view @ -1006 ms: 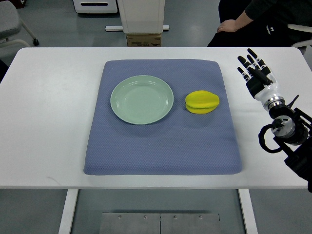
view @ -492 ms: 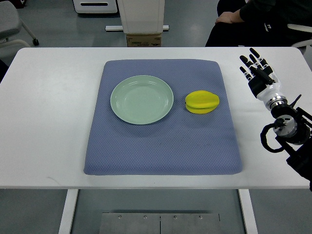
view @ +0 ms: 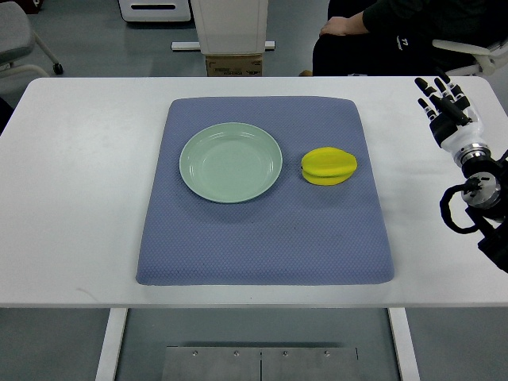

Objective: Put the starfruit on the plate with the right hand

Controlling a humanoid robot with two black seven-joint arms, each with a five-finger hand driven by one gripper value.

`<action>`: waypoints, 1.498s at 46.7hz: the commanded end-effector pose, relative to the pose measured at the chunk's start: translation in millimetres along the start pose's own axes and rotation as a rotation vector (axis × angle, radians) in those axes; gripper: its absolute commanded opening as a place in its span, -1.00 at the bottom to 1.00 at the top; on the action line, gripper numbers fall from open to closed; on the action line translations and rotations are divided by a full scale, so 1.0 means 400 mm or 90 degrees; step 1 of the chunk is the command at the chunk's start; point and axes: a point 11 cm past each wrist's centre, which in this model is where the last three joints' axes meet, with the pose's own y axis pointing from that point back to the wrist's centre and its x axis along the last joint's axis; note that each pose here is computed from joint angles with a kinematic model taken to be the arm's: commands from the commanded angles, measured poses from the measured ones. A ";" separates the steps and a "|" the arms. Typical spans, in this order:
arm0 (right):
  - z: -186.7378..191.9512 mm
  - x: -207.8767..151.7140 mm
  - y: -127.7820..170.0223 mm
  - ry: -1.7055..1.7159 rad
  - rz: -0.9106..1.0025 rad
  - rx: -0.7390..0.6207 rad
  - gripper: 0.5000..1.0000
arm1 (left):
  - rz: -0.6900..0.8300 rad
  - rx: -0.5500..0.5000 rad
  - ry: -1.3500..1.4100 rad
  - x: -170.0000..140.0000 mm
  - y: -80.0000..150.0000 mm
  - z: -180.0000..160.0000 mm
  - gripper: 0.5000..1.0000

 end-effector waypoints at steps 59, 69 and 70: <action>0.072 -0.155 0.103 0.447 -0.285 -0.049 1.00 | 0.001 0.000 0.001 0.000 0.000 0.000 1.00; 0.044 -0.150 0.103 0.586 -0.346 -0.056 1.00 | 0.000 -0.001 0.000 0.000 0.000 0.000 1.00; 0.046 -0.152 0.103 0.600 -0.353 -0.058 1.00 | 0.000 0.000 0.000 0.000 0.000 0.000 1.00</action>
